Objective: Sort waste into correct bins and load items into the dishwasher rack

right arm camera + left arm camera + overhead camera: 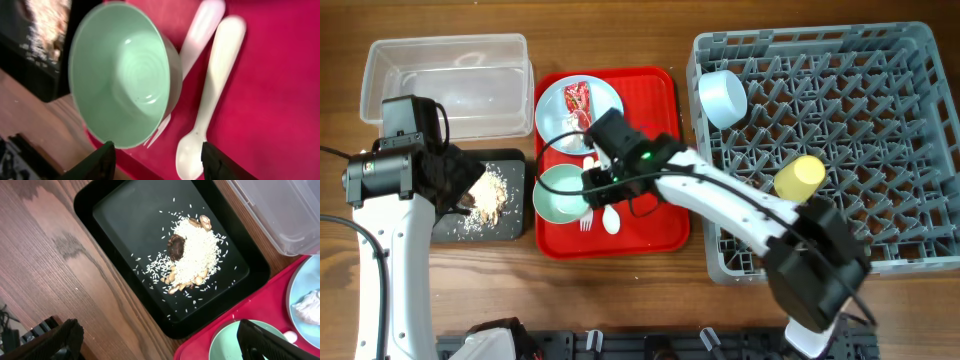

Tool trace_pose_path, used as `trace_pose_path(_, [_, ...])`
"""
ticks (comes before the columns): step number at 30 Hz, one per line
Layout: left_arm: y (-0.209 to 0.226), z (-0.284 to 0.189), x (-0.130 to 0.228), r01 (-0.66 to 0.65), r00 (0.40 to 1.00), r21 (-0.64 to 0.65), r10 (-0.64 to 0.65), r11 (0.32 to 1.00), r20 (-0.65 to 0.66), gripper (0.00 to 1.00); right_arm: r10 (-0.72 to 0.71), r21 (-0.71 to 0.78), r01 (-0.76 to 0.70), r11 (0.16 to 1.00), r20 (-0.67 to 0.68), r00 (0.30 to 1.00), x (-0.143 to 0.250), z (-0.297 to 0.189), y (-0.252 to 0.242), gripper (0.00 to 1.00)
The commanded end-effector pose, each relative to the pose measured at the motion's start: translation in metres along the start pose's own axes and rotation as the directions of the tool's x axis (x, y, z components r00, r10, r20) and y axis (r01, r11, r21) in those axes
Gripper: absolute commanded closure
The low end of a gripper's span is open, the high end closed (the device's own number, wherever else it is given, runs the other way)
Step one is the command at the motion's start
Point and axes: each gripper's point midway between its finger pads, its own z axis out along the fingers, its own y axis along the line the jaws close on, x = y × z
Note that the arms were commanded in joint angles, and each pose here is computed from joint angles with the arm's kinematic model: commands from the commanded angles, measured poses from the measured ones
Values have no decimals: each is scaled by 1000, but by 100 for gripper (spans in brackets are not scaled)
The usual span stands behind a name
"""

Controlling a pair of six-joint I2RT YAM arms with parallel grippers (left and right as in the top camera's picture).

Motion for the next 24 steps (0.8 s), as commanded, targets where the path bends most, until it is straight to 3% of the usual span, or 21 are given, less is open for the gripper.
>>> trace_pose_path(1, [2, -1, -2, 5, 1000, -3, -5, 1000, 7, 0, 70, 63, -67, 996, -33, 997, 8, 31, -12, 45])
trace_pose_path(3, [1, -1, -2, 5, 1000, -3, -5, 1000, 7, 0, 121, 93, -119, 989, -18, 992, 7, 37, -19, 55])
trace_pose_path(8, [0, -1, -1, 5, 1000, 5, -5, 1000, -1, 0, 182, 222, -192, 956, 68, 981, -2, 31, -43, 96])
trace_pose_path(11, [0, -1, -1, 5, 1000, 5, -5, 1000, -1, 0, 131, 255, -170, 952, 162, 978, -27, -2, -48, 96])
trace_pose_path(13, [0, -1, -1, 5, 1000, 6, -5, 1000, 0, 0, 98, 255, -167, 952, 262, 960, -50, -49, -53, 96])
trace_pose_path(16, [-1, -1, -1, 6, 1000, 11, -6, 1000, 0, 0, 69, 358, -272, 893, 489, 870, -80, -149, -98, 96])
trace_pose_path(19, [-2, -1, -2, 7, 1000, 15, -8, 1000, 4, 0, -40, 510, -393, 765, 647, 761, -91, -250, -160, 96])
trace_pose_path(22, [-4, -1, -4, 10, 1000, 21, -10, 1000, 10, 0, -182, 696, -491, 524, 654, 734, -89, -326, -231, 96])
trace_pose_path(24, [-7, -1, -4, 12, 1000, 35, -12, 999, 11, 0, -201, 768, -576, 279, 634, 747, -74, -370, -284, 96])
